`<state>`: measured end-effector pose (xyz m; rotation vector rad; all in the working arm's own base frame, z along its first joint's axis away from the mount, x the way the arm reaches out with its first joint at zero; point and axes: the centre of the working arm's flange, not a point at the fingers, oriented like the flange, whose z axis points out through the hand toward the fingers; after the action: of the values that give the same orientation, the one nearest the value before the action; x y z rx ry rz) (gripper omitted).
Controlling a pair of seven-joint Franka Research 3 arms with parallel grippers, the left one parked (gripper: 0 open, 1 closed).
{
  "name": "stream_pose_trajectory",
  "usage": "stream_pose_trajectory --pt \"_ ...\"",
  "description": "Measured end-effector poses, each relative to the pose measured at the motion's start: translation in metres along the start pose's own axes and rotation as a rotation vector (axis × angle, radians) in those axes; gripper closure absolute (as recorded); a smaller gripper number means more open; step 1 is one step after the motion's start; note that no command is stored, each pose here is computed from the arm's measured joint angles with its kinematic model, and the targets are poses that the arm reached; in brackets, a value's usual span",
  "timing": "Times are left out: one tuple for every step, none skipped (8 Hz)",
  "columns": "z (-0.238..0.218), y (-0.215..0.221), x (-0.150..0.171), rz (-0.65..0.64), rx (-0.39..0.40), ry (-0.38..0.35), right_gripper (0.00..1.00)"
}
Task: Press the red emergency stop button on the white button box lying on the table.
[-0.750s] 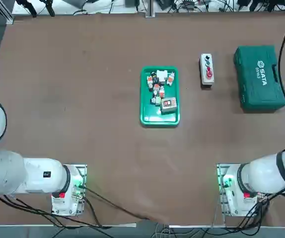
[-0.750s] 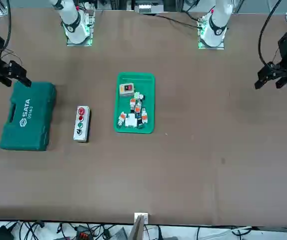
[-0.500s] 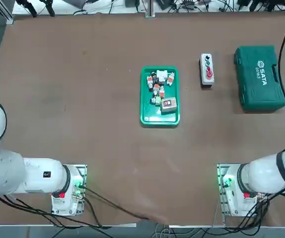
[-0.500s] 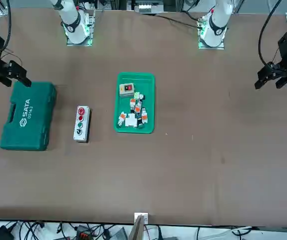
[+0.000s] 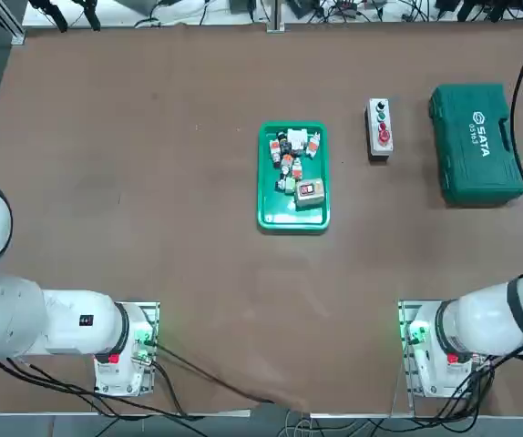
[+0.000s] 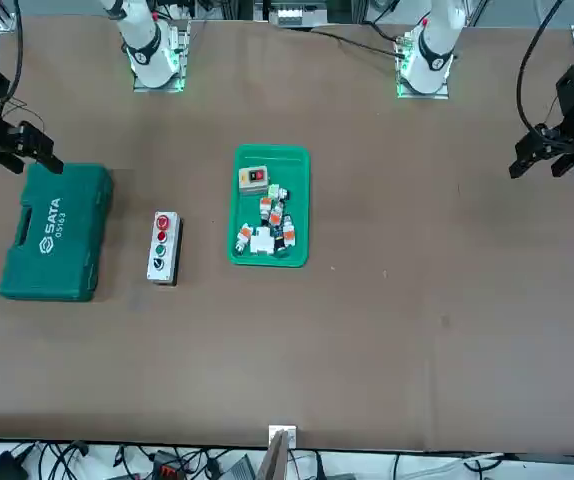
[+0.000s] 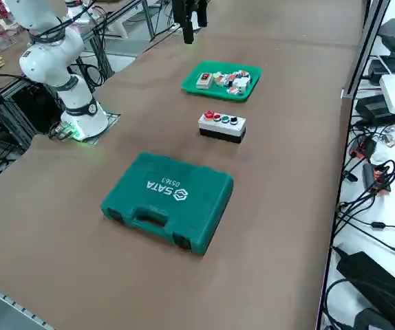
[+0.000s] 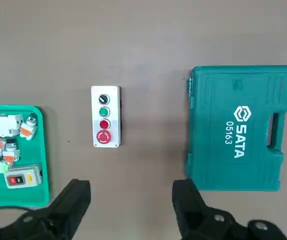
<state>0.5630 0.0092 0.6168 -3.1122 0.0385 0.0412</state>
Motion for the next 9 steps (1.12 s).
stream_pose_trajectory --pt "0.001 -0.001 0.0 -0.002 0.0 -0.001 0.0" --pt "0.001 -0.001 0.0 -0.002 0.0 -0.002 0.0" --pt "0.001 -0.001 0.0 -0.002 0.0 -0.002 0.0" --pt "0.001 -0.001 0.0 -0.002 0.0 -0.003 0.0" --pt "0.003 -0.001 0.001 0.001 0.0 -0.006 0.0" --pt "0.006 -0.001 0.003 0.005 0.005 -0.011 0.01" --pt "0.011 -0.003 0.006 0.007 0.018 -0.019 0.03" --pt "0.018 -0.004 0.01 0.008 0.028 -0.031 0.25" --pt "0.022 -0.004 0.012 0.009 0.028 -0.038 0.45"
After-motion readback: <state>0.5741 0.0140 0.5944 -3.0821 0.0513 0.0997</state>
